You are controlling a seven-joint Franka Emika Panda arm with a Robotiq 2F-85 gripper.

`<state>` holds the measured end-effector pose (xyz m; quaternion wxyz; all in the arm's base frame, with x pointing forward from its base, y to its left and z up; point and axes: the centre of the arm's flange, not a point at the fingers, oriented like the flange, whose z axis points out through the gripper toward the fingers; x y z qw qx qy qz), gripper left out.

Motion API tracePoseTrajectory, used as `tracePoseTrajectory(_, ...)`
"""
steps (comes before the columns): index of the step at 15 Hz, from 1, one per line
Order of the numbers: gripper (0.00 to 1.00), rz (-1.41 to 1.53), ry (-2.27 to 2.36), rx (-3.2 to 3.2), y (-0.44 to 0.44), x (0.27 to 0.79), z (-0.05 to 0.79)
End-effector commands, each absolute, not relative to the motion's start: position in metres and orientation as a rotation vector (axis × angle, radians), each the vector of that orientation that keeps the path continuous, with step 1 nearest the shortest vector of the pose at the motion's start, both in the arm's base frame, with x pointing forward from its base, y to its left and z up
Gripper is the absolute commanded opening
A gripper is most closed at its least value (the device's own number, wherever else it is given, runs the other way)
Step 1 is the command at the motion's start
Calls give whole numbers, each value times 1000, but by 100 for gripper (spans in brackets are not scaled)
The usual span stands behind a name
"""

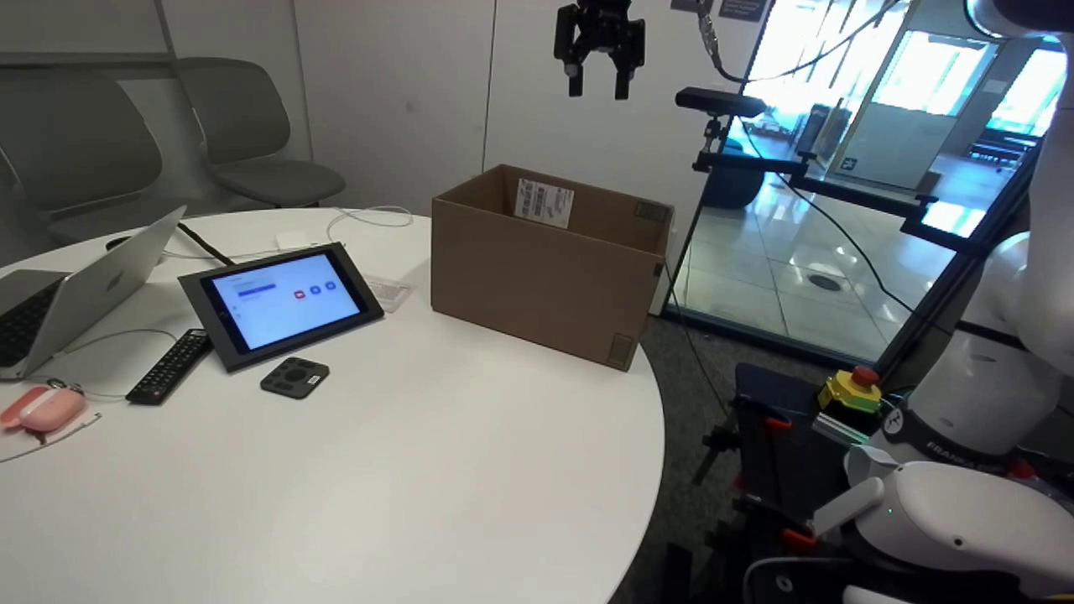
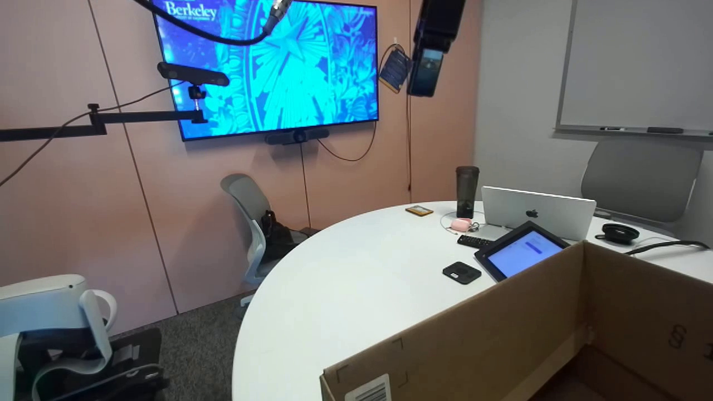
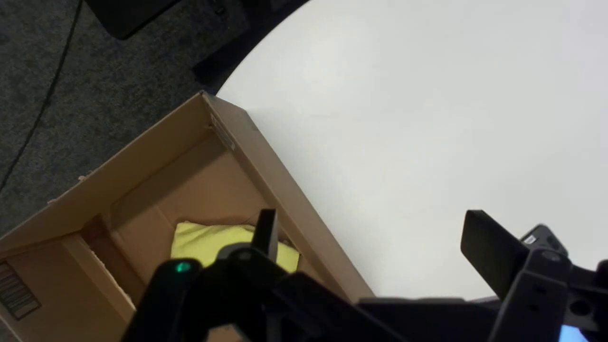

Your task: Pick up the pen, put it on the lime towel, fold the towel, pick up the folded towel and put it in the box.

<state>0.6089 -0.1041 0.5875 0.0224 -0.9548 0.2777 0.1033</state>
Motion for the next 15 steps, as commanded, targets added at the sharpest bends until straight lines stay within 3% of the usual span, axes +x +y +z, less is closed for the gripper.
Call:
tracePoseTrajectory(1, 100, 349, 650, -3006, -77, 590, 613)
tracePoseTrajectory(15, 100, 409, 555, -3000, -48, 586, 617)
